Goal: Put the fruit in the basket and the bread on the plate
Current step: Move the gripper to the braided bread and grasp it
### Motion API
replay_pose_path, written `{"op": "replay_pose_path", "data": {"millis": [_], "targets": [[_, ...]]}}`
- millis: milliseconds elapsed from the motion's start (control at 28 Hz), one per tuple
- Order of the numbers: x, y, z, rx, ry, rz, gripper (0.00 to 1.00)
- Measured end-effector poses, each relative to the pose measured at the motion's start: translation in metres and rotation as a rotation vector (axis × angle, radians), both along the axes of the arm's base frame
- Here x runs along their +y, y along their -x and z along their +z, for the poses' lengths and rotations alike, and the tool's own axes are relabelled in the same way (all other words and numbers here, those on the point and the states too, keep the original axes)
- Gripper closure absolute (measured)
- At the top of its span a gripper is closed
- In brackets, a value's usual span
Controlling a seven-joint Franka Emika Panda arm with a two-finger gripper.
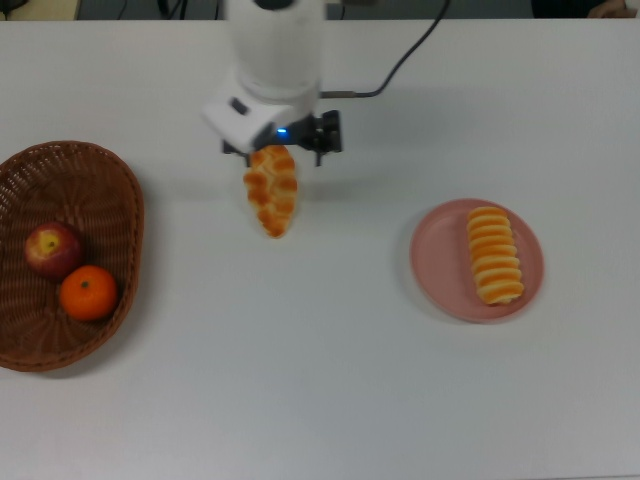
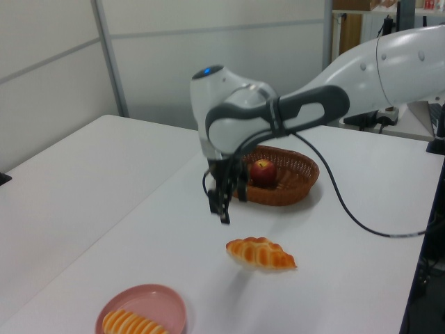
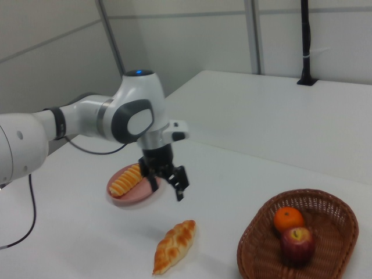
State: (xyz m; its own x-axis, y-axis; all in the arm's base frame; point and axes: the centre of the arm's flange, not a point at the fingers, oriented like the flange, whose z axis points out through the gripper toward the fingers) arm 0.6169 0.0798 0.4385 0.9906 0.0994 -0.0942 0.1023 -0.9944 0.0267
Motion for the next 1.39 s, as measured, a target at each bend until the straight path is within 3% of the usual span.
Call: {"op": "replay_pose_path", "data": {"millis": [321, 500, 964, 1393], "targets": [[0.017, 0.024, -0.081, -0.077, -0.012, 0.021, 0.00], [0.009, 0.038, -0.109, -0.058, -0.007, 0.012, 0.00], [-0.034, 0.040, -0.099, -0.071, 0.014, -0.050, 0.00], [-0.038, 0.054, -0.109, -0.037, 0.072, -0.003, 0.00]]}}
